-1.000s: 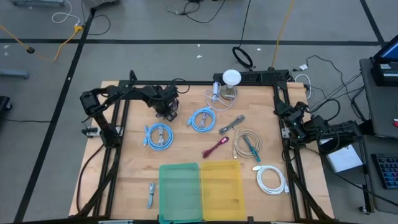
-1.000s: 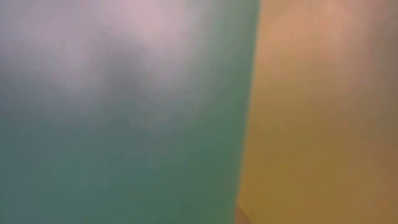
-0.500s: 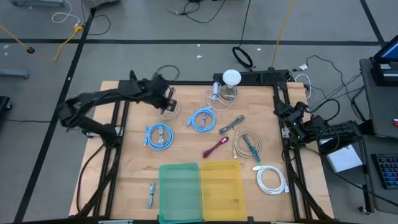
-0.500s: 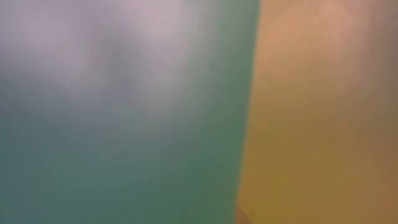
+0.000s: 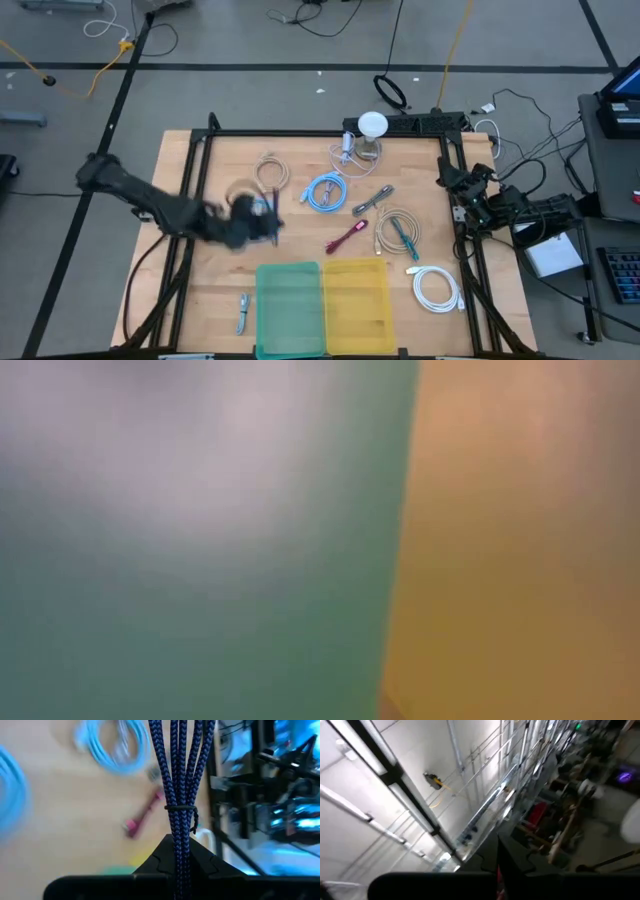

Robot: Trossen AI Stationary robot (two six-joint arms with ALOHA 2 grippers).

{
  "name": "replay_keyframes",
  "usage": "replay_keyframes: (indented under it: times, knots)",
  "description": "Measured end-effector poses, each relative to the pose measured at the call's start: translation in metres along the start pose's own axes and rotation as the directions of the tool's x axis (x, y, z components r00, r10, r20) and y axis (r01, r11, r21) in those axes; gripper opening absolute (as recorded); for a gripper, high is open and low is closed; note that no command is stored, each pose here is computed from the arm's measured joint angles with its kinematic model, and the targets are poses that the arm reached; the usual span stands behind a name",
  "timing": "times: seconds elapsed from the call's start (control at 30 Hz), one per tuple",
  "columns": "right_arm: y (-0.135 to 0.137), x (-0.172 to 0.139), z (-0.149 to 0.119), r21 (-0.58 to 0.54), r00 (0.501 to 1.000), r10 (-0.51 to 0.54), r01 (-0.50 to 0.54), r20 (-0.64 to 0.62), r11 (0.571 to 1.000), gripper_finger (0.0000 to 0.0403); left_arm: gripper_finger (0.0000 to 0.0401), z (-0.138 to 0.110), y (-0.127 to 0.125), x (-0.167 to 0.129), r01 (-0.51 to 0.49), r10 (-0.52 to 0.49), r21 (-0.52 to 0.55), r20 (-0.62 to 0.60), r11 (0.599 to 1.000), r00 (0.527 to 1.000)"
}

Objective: Pick & Place USB Port
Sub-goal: Put the dark violet charger cable into the green bin

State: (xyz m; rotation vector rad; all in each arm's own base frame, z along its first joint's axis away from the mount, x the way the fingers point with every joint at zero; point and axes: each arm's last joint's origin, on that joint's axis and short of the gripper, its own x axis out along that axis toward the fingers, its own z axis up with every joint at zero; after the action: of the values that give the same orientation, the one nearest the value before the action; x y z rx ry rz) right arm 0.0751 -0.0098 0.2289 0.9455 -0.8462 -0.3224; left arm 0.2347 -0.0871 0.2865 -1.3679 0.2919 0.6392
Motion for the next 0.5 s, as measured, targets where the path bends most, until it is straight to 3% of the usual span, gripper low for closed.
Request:
replay_keyframes:
  times: [0.13,0.27,0.4,0.5]
  knots:
    - [0.001,0.0,-0.003,0.06,0.994,0.073,-0.068,-0.081,0.996,0.0,0.0013,-0.064,-0.001,0.026,-0.002,0.0,-0.078,-0.03,0.997,1.0]
    - [0.001,-0.001,-0.007,0.113,0.981,0.12,-0.103,-0.153,0.988,0.0,0.0013,-0.116,-0.015,0.047,-0.074,0.069,-0.077,-0.063,0.994,0.996]
    - [0.003,-0.001,-0.008,0.127,0.966,0.171,-0.148,-0.192,0.981,0.0,0.0013,-0.148,-0.036,0.051,-0.237,0.233,-0.024,-0.106,0.971,0.967]
    - [0.004,-0.001,-0.008,0.155,0.96,0.189,-0.159,-0.207,0.975,0.0,0.0013,-0.165,-0.043,0.046,-0.424,0.422,0.011,-0.136,0.905,0.896]
